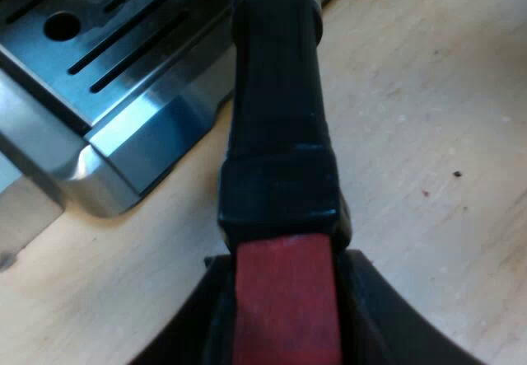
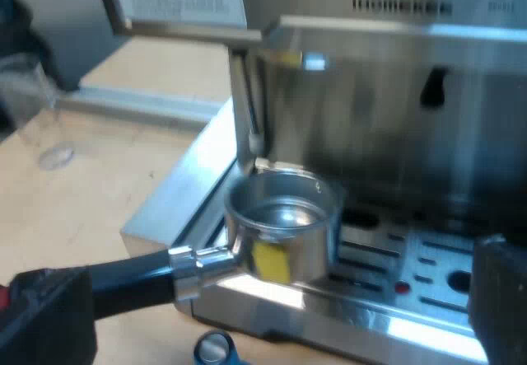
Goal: Put the handle in the coffee machine
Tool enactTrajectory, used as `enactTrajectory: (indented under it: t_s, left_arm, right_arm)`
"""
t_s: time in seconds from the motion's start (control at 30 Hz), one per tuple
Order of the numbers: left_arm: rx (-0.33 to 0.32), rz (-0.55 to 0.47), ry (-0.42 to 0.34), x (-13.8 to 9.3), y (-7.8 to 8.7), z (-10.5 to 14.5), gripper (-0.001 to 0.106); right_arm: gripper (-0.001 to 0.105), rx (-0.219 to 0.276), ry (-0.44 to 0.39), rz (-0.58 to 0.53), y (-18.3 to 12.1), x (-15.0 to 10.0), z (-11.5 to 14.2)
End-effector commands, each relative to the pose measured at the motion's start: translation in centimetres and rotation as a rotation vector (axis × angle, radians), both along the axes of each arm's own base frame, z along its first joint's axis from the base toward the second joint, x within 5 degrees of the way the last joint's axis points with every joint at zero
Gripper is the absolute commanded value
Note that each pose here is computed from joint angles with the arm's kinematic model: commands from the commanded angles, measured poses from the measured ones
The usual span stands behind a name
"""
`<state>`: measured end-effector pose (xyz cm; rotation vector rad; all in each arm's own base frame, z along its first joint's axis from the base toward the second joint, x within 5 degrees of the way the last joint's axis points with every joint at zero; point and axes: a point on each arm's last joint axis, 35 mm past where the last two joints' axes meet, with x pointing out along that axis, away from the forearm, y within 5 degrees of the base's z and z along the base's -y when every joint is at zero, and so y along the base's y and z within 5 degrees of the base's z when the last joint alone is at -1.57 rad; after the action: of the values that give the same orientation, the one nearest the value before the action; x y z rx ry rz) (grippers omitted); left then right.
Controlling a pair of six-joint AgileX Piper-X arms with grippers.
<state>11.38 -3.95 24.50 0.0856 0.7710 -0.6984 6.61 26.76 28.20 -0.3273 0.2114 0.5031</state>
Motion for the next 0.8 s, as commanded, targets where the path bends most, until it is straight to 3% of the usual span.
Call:
enactTrajectory:
  t_s: [0.03, 0.27, 0.37, 0.8]
  left_arm:
    - [-0.012, -0.022, -0.045, 0.7, 0.0, 0.6, 0.000]
    - [0.010, -0.036, -0.028, 1.9, -0.2, 0.0, 0.000]
    - [0.009, -0.007, -0.062, 3.5, 0.0, -0.3, 0.000]
    - [0.031, -0.007, -0.090, 5.4, 0.4, -1.1, 0.000]
  right_arm:
    - [0.093, -0.009, -0.055, 0.004, 1.2, -0.1, -0.4]
    - [0.093, -0.010, -0.118, -0.135, 3.4, 0.2, -3.1]
    - [0.093, -0.001, -0.122, -0.144, 3.9, 0.3, -3.8]
    - [0.093, 0.088, -0.160, -0.237, 6.5, 1.0, -7.5]
